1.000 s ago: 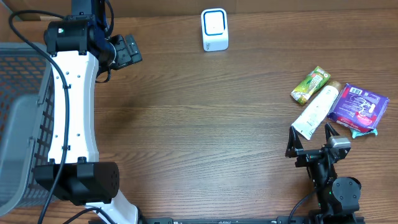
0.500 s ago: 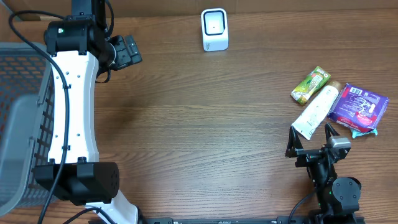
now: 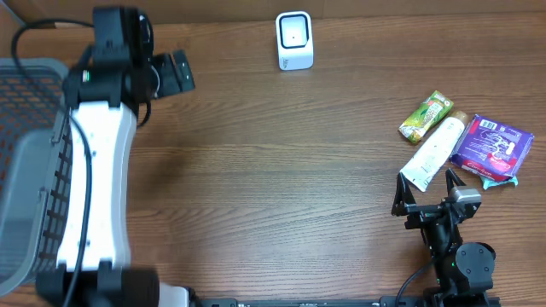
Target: Scan the item barcode
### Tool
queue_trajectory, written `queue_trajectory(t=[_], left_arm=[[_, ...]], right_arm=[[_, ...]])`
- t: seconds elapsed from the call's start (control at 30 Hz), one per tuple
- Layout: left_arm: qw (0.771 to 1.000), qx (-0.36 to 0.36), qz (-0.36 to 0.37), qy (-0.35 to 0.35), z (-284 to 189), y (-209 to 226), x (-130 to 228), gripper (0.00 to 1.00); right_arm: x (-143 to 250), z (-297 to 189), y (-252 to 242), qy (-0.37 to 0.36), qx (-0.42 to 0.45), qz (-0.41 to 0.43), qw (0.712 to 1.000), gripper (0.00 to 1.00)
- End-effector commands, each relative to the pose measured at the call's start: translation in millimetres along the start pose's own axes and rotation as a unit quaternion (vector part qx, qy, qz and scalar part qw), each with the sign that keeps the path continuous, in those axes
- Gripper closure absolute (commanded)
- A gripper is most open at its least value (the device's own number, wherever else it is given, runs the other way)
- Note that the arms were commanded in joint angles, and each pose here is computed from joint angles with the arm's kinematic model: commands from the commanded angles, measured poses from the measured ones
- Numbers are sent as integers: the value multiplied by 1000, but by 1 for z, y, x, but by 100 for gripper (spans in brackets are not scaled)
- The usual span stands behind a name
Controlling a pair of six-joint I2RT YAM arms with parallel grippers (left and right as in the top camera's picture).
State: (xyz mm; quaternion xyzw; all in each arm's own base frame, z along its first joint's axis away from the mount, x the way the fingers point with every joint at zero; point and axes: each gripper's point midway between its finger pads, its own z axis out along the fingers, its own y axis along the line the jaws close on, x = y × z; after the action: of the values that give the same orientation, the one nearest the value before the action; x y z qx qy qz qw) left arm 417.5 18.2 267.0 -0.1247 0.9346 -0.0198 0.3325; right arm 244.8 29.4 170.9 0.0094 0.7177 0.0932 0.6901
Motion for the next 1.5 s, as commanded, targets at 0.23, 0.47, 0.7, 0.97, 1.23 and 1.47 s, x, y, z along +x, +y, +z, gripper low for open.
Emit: queue_trajectory(t=[0.23, 0.47, 0.7, 0.97, 1.23, 1.47], left_arm=[[955, 116, 236, -135, -3, -24, 74, 0], [925, 102, 267, -252, 2, -13, 118, 0], [897, 66, 258, -353, -6, 3, 144, 0], [884, 36, 256, -389, -9, 19, 172, 0], [885, 22, 254, -390, -10, 29, 189, 0], [892, 10, 272, -361, -4, 36, 207, 0]], right_arm=[[1, 0, -2, -5, 5, -2, 1000, 0], [1, 0, -2, -5, 5, -2, 1000, 0], [1, 0, -2, -5, 5, -2, 1000, 0], [1, 0, -2, -5, 5, -2, 1000, 0], [1, 0, -2, -5, 5, -2, 1000, 0], [1, 0, -3, -5, 5, -2, 1000, 0]])
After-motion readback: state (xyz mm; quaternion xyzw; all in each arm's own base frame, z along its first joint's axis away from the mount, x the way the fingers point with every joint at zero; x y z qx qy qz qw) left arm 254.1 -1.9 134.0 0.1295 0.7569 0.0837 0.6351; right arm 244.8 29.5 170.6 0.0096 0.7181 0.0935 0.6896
